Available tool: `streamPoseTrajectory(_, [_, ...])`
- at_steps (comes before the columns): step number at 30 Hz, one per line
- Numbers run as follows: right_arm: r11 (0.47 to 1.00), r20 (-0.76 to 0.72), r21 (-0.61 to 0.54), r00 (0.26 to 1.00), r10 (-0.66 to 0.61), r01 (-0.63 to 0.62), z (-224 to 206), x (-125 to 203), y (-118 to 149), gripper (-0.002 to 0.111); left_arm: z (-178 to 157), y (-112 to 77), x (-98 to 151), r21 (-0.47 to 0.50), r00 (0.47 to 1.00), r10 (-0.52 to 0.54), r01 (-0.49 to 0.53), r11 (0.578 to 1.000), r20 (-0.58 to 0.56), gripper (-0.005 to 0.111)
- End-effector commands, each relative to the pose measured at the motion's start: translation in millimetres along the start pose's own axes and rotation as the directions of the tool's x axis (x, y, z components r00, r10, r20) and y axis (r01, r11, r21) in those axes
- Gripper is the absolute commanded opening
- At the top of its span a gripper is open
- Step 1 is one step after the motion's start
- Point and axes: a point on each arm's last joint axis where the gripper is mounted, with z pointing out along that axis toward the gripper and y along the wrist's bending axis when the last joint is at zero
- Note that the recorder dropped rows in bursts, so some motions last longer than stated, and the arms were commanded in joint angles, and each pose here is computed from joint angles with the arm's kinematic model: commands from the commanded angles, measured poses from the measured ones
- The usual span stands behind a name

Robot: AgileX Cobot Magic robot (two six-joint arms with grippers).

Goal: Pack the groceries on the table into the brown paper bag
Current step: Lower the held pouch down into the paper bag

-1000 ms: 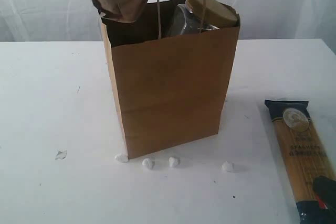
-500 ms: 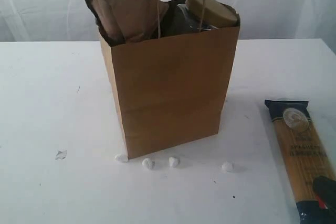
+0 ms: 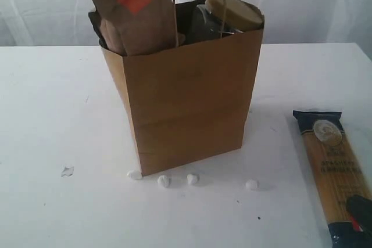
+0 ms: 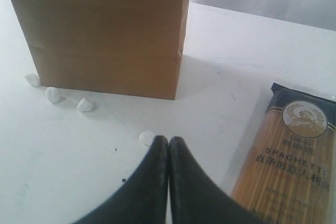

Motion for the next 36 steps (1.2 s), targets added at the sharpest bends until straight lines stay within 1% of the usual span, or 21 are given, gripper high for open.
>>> streamPoseTrajectory(1, [1.0, 0.009, 0.008, 1.0, 0.005, -0.005, 0, 1, 0, 0.0, 10, -2.8, 1, 0.005, 0.999, 0.009, -0.009, 1.0, -0.033, 0.0])
streamPoseTrajectory(7, [1.0, 0.009, 0.008, 1.0, 0.005, -0.005, 0, 1, 0, 0.0, 39, -1.1, 6, -0.012, 0.99, 0.011, -0.013, 1.0, -0.143, 0.0])
streamPoseTrajectory(18, [1.0, 0.009, 0.008, 1.0, 0.005, -0.005, 0, 1, 0, 0.0, 81, -1.3, 11, -0.006, 0.97, 0.004, -0.006, 1.0, -0.243, 0.0])
streamPoseTrajectory(28, [1.0, 0.009, 0.008, 1.0, 0.005, -0.005, 0, 1, 0, 0.0, 105, -1.9, 16, 0.002, 0.955, -0.002, 0.003, 1.0, -0.295, 0.0])
streamPoseTrajectory(34, [1.0, 0.009, 0.008, 1.0, 0.005, -0.005, 0, 1, 0, 0.0, 101, -1.7, 11, -0.001, 0.97, 0.0, -0.001, 1.0, -0.245, 0.0])
streamPoseTrajectory(36, [1.0, 0.009, 0.008, 1.0, 0.005, -0.005, 0, 1, 0, 0.0, 101, -1.7, 11, -0.001, 0.97, 0.001, -0.001, 1.0, -0.245, 0.0])
